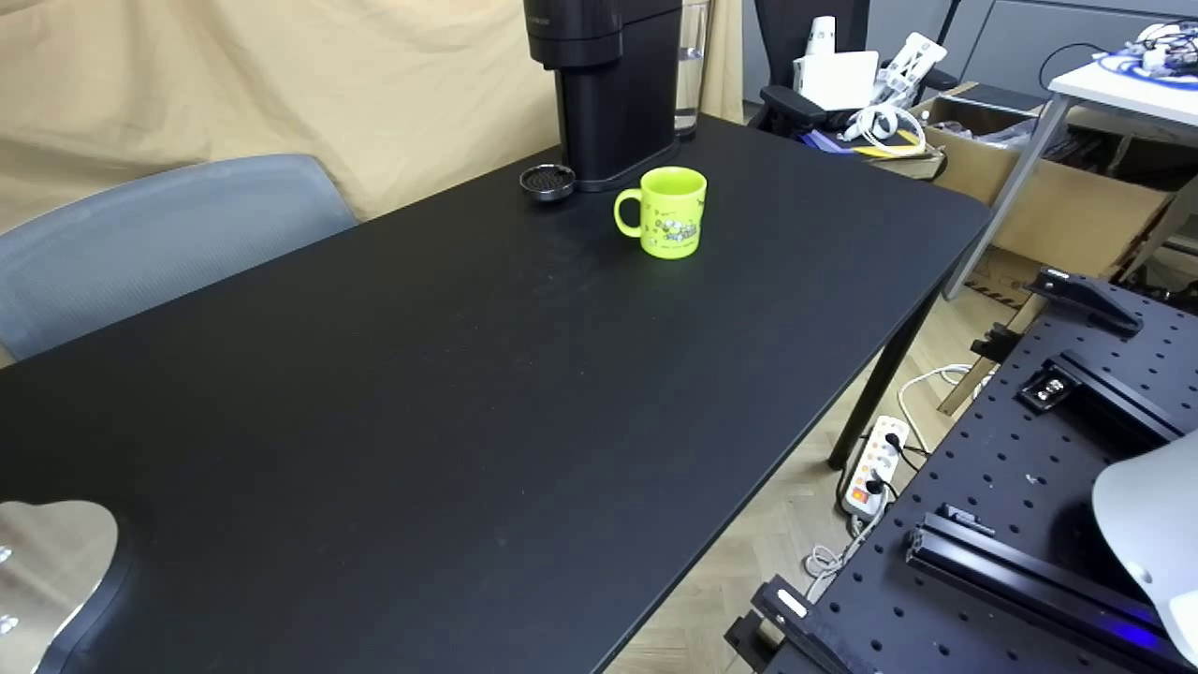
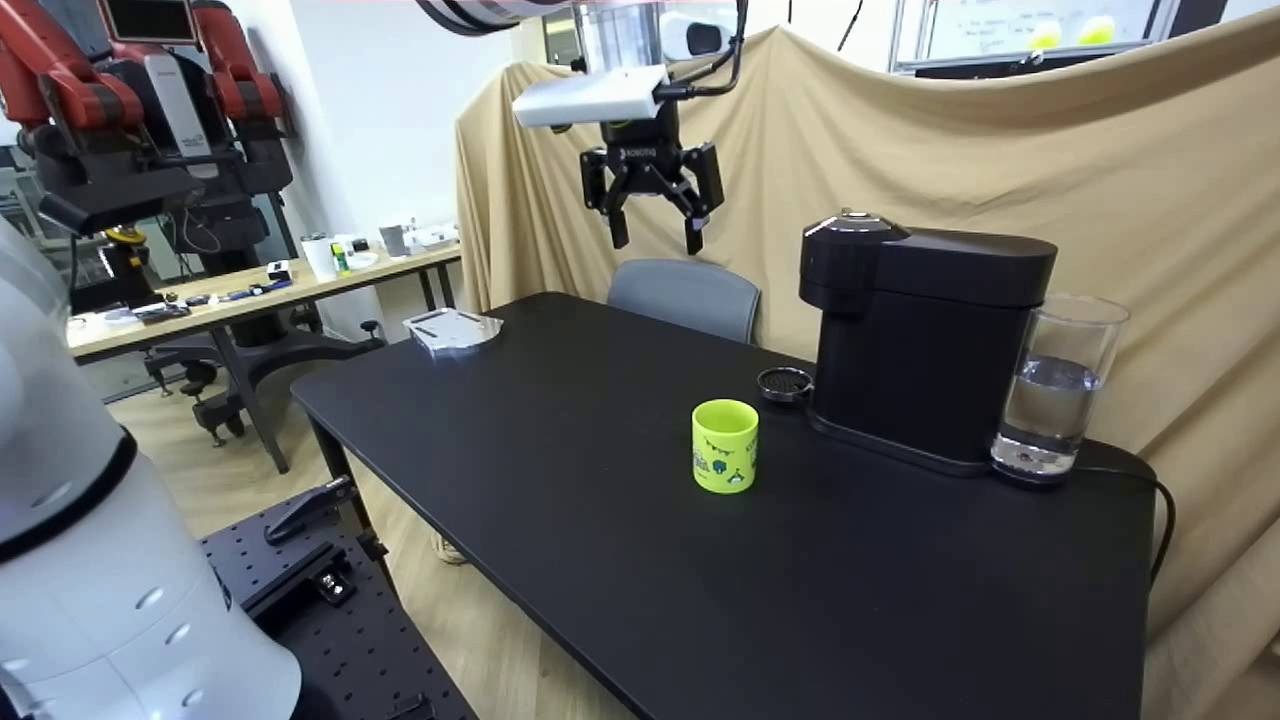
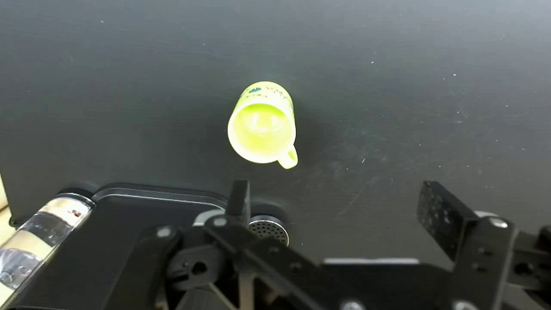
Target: Move the mug to the left
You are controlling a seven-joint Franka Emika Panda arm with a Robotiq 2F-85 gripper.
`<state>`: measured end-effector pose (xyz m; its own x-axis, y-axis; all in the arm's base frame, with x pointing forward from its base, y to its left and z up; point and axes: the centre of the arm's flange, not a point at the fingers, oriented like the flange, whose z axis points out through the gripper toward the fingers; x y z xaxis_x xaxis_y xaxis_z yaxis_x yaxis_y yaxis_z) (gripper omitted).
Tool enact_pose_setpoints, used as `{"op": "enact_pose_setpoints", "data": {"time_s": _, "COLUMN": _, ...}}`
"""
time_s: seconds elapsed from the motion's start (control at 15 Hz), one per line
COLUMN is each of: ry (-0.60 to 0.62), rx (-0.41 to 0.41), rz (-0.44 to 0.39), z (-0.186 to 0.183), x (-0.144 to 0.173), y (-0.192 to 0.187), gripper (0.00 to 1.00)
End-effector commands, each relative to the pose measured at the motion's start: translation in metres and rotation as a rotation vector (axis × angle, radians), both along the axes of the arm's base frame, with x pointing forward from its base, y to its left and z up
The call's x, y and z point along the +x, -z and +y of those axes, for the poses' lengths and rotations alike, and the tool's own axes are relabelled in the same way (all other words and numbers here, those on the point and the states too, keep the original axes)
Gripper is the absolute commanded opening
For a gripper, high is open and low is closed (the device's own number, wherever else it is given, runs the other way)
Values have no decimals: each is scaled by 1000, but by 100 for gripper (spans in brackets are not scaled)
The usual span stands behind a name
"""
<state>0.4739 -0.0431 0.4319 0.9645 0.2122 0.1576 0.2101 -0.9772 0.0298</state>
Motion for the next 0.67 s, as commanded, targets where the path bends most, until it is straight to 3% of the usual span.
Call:
{"op": "enact_pose_setpoints", "data": {"time_s": 0.0, "ry": -22, "rx": -19, "rz": 8, "z": 1, "x": -5, "y": -3, "gripper": 100}}
{"op": "enact_pose_setpoints", "data": {"time_s": 0.27, "ry": -51, "rx": -59, "rz": 61, "z": -7, "x": 18, "y": 14, "gripper": 100}}
{"op": "enact_pose_setpoints", "data": {"time_s": 0.6, "ry": -28, "rx": -47, "rz": 134, "z": -18, "x": 54, "y": 63, "gripper": 100}}
